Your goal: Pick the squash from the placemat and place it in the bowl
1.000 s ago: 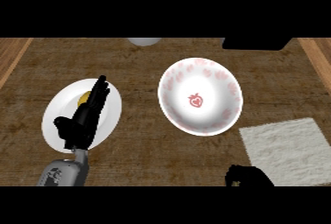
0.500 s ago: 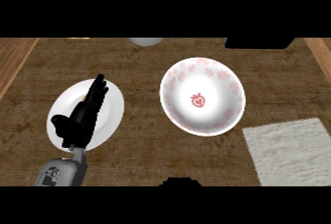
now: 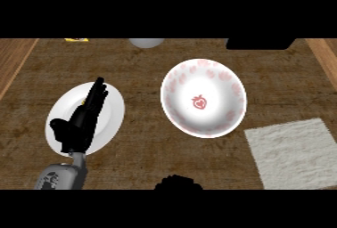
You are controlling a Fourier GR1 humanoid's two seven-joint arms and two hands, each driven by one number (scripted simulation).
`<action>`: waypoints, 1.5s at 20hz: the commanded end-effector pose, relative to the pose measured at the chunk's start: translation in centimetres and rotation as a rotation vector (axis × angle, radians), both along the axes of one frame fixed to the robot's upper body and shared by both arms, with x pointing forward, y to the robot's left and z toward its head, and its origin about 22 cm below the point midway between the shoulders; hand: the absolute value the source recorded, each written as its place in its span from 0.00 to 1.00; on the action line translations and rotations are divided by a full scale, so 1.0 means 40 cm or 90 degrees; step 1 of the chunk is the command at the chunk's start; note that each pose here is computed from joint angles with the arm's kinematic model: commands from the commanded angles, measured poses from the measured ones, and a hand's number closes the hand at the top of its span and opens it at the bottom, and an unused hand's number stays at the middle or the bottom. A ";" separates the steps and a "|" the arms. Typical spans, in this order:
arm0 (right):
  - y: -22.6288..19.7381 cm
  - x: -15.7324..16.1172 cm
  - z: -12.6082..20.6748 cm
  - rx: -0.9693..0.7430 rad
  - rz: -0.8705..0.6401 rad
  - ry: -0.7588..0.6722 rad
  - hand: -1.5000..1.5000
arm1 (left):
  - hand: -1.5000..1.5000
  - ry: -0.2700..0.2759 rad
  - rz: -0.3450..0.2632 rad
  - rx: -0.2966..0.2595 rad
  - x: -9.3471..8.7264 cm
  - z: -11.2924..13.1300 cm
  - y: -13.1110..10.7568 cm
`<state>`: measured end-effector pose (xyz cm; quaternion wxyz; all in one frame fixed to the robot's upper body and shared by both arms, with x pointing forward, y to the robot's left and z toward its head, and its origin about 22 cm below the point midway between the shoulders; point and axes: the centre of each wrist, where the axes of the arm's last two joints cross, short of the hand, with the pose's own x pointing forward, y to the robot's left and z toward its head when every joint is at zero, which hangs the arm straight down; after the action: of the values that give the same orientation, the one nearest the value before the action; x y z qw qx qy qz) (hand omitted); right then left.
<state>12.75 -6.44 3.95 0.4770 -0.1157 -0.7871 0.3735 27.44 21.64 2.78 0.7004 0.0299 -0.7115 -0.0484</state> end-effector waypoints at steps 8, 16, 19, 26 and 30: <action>0.042 0.031 0.252 0.093 -0.087 -0.053 1.00 | 0.50 -0.004 -0.012 0.005 0.000 0.005 -0.008; 0.090 0.167 0.448 0.058 -0.180 -0.038 1.00 | 0.50 0.000 -0.025 -0.008 -0.002 0.004 -0.021; 0.095 0.247 0.478 -0.017 -0.252 -0.044 1.00 | 0.50 -0.008 -0.004 0.008 -0.011 -0.018 0.016; 0.050 0.450 0.399 -0.134 -0.311 -0.076 1.00 | 0.50 -0.013 -0.014 -0.005 0.001 0.026 -0.001; 0.013 0.486 0.326 -0.129 -0.338 -0.058 1.00 | 0.50 0.002 -0.004 -0.008 0.014 0.013 -0.028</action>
<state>29.89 -4.51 18.57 0.4961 -0.3637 -0.7235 0.3132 27.87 21.34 3.25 0.6980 0.0247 -0.7139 -0.0512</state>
